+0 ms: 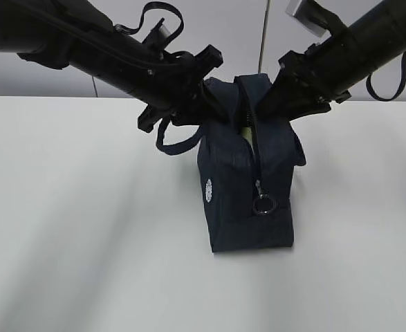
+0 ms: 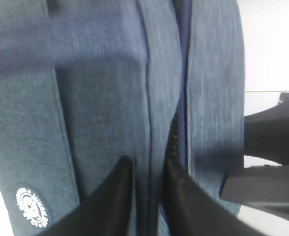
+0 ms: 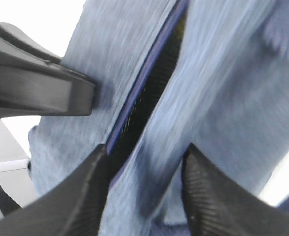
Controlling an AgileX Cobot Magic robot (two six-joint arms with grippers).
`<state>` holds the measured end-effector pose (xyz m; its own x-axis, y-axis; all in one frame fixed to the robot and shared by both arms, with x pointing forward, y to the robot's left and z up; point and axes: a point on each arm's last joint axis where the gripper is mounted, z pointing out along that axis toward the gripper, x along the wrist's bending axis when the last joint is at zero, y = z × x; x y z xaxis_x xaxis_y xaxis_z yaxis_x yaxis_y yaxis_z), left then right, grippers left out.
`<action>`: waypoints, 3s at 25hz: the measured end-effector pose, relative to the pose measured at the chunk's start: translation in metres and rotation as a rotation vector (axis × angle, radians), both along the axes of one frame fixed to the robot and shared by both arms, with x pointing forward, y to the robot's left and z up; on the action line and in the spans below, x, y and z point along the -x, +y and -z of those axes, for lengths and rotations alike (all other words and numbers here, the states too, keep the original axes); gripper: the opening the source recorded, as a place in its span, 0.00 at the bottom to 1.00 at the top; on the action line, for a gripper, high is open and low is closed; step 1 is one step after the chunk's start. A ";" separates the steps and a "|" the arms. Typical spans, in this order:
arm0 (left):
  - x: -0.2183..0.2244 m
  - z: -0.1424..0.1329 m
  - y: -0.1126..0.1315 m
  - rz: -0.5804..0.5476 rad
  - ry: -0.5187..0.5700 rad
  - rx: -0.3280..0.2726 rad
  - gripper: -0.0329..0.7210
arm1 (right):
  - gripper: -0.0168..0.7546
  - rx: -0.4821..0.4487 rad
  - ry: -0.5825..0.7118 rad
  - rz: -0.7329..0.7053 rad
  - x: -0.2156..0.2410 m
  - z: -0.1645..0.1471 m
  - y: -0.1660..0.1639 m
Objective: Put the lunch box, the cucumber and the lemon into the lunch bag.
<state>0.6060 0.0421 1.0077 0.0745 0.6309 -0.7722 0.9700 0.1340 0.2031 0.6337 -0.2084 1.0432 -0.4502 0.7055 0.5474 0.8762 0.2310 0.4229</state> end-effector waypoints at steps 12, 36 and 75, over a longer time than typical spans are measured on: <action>0.002 -0.017 0.017 0.060 -0.120 -0.127 0.72 | 0.52 -0.029 -0.069 0.000 0.008 -0.029 0.001; 0.046 -0.154 0.095 0.045 -0.726 -0.469 0.69 | 0.52 -0.011 -0.929 0.245 0.229 -0.161 -0.034; 0.105 -0.126 0.096 0.214 -0.791 -0.605 0.64 | 0.64 -0.124 -0.131 -0.012 0.112 0.051 -0.002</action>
<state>0.5010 0.1384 1.1335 0.5825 0.8128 -0.0080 0.5197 -0.3648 0.7726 0.5216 -0.2104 0.9925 -0.5317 0.6300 0.5660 0.8090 0.1800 0.5596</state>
